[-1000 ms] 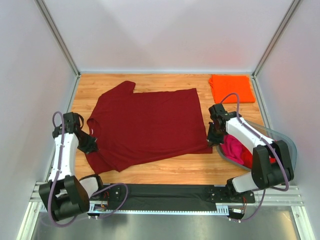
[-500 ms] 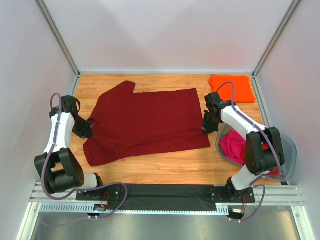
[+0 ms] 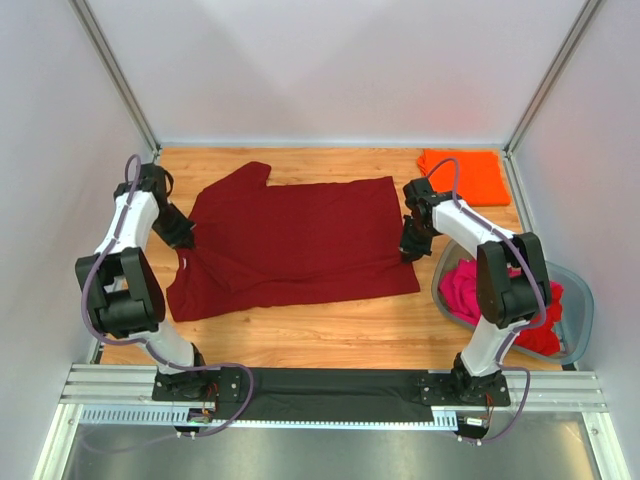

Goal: Fold and stack the t-shirts
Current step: Fold the tshirt

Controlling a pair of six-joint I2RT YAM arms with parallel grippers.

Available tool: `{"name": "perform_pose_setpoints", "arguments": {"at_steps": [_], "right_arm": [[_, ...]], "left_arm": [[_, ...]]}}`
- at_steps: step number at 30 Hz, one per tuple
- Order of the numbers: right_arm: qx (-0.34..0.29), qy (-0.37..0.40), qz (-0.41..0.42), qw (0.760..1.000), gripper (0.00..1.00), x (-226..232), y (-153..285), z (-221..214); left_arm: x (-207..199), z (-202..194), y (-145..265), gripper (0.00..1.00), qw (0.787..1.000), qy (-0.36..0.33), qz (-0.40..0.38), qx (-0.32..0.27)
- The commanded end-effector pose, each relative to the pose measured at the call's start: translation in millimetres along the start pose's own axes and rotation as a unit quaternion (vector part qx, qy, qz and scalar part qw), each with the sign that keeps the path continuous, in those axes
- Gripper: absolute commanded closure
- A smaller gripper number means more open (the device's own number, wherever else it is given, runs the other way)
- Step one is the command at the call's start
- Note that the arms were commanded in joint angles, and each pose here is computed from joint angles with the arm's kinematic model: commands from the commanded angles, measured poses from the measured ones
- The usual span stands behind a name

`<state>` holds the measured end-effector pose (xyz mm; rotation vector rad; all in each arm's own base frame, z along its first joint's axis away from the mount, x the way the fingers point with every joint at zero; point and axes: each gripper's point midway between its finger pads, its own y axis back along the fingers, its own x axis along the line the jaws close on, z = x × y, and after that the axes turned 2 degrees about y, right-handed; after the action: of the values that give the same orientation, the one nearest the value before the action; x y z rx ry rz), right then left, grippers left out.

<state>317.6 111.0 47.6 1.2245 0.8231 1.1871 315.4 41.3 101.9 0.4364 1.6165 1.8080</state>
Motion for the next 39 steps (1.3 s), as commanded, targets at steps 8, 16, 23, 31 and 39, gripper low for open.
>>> {"name": "perform_pose_setpoints", "arguments": {"at_steps": [8,16,23,31,39], "right_arm": [[-0.033,-0.016,-0.025,0.999,1.0,-13,5,28],[-0.03,-0.014,-0.004,0.999,0.99,-8,-6,32],[-0.034,0.011,0.041,0.999,0.89,14,1,52],[-0.03,0.014,0.023,0.999,0.64,3,38,39],[0.001,0.019,0.014,1.0,0.76,-8,13,9]], "left_arm": [[-15,21,-7,1.0,0.996,-0.073,0.044,-0.003],[-21,23,-18,1.0,0.993,-0.093,0.069,0.003],[3,42,6,0.83,0.983,-0.073,0.169,-0.03],[8,32,53,0.58,0.983,-0.065,0.157,-0.07],[-16,-41,18,0.6,0.997,-0.065,0.041,0.031]]}}
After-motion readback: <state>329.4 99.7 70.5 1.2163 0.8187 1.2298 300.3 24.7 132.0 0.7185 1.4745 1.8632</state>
